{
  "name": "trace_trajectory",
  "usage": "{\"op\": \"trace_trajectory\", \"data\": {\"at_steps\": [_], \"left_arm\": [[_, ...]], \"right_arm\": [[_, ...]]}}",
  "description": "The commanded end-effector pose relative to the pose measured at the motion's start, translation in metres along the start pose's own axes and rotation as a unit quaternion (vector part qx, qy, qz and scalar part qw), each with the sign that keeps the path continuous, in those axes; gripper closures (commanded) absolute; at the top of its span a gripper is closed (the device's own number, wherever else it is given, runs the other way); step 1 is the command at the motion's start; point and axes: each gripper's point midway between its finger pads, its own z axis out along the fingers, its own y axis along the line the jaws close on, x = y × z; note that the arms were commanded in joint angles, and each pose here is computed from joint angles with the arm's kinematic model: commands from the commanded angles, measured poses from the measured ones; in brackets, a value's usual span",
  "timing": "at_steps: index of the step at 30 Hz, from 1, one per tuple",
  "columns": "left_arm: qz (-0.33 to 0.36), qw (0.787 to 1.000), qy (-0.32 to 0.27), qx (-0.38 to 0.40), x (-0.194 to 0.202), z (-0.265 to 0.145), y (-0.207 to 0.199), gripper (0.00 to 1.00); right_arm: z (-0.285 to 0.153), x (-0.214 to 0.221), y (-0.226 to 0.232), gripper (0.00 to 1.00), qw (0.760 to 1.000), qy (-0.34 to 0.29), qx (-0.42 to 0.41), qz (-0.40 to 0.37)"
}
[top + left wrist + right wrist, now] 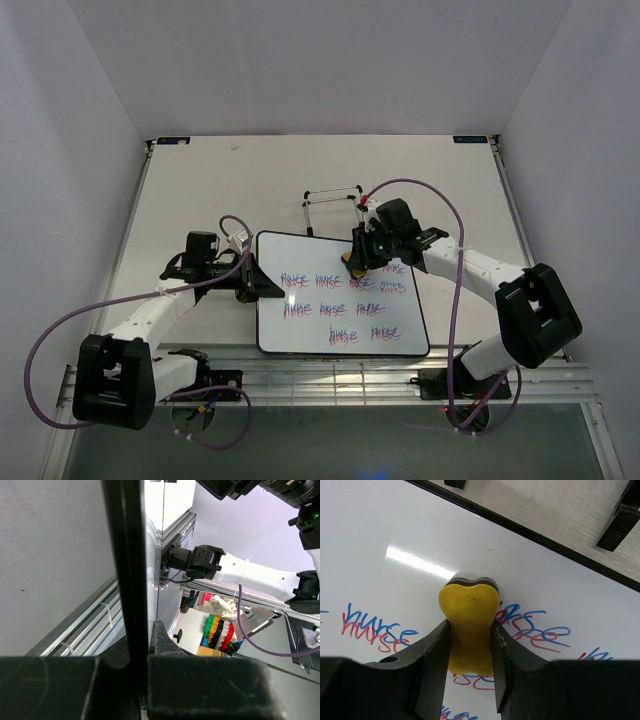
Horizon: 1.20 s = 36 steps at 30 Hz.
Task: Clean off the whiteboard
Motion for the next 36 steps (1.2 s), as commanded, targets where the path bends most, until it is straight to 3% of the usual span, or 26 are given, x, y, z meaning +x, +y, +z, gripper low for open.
{"op": "trace_trajectory", "data": {"at_steps": [1, 5, 19, 24, 36], "left_arm": [[0.038, 0.991, -0.079, -0.101, -0.035, -0.002, 0.035, 1.00], [0.040, 0.990, -0.088, -0.105, -0.036, -0.004, 0.034, 1.00], [0.041, 0.989, -0.093, -0.111, -0.036, -0.006, 0.034, 1.00], [0.040, 0.989, -0.089, -0.109, -0.036, -0.004, 0.035, 1.00], [0.040, 0.989, -0.093, -0.110, -0.036, -0.005, 0.035, 1.00]], "right_arm": [[0.003, 0.022, 0.002, 0.77, 0.999, 0.045, -0.008, 0.010], [0.003, 0.012, 0.010, 0.78, 0.999, 0.033, -0.022, 0.006], [-0.010, 0.052, -0.076, 0.78, 0.993, 0.056, 0.047, 0.092], [-0.005, 0.038, -0.054, 0.80, 0.996, 0.049, 0.013, 0.079], [0.036, -0.005, 0.062, 0.80, 0.996, 0.060, -0.063, -0.028]]}}
